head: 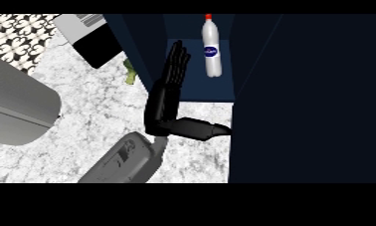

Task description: Pick up the bottled water, place it into the cabinet and close the cabinet

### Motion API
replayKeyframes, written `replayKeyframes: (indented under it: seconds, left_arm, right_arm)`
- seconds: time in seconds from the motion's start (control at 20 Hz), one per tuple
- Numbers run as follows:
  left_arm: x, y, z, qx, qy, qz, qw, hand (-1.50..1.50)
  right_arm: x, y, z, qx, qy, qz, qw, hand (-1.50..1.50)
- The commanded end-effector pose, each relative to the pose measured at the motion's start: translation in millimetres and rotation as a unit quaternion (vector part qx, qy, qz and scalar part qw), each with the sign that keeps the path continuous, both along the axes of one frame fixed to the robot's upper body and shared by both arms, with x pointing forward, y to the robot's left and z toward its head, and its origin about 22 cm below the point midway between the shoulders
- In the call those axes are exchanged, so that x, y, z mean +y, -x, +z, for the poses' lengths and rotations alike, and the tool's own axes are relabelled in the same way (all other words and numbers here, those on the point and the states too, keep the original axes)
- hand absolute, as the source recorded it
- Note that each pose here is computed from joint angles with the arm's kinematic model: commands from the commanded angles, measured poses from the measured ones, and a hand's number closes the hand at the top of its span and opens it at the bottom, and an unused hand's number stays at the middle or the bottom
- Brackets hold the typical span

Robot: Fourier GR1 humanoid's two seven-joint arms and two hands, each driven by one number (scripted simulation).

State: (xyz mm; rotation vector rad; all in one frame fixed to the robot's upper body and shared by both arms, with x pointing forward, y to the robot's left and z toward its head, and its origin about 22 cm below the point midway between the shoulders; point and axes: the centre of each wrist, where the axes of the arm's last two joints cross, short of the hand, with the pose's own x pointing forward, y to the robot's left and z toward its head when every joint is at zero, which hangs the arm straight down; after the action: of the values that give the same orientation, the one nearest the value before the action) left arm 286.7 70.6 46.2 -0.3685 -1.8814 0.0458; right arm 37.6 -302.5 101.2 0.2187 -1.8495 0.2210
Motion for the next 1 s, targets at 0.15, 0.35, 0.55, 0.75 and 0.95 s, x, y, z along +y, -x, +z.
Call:
replayKeyframes:
  seconds: [0.15, 0.35, 0.55, 0.75, 0.95]
  left_arm:
    - [35.1, 47.8, -9.7, 0.013, 0.009, -0.001, 0.9999, -1.5]
    - [49.2, 62.6, 2.3, 0.01, 0.019, 0.01, 0.9997, -1.5]
    - [76.4, 91.7, -11.5, 0.016, 0.022, 0.022, 0.9994, -1.5]
    - [90.4, 97.3, -10.9, 0.003, 0.009, 0.026, 0.9996, -1.5]
    - [101.4, 109.1, -4.5, 0.007, 0.016, 0.039, 0.9991, -1.5]
  right_arm:
    - [20.9, 0.9, 32.6, 0.022, 0.056, 0.131, 0.99, 1.5]
    - [29.4, -0.9, 44.7, 0.011, 0.063, 0.172, 0.983, 1.5]
    - [49.1, 0.4, 42.6, 0.033, 0.052, 0.197, 0.978, 1.5]
    - [61.8, -6.2, 46.2, 0.03, 0.053, 0.22, 0.974, 1.5]
    - [75.1, -10.0, 42.0, 0.023, 0.051, 0.239, 0.969, 1.5]
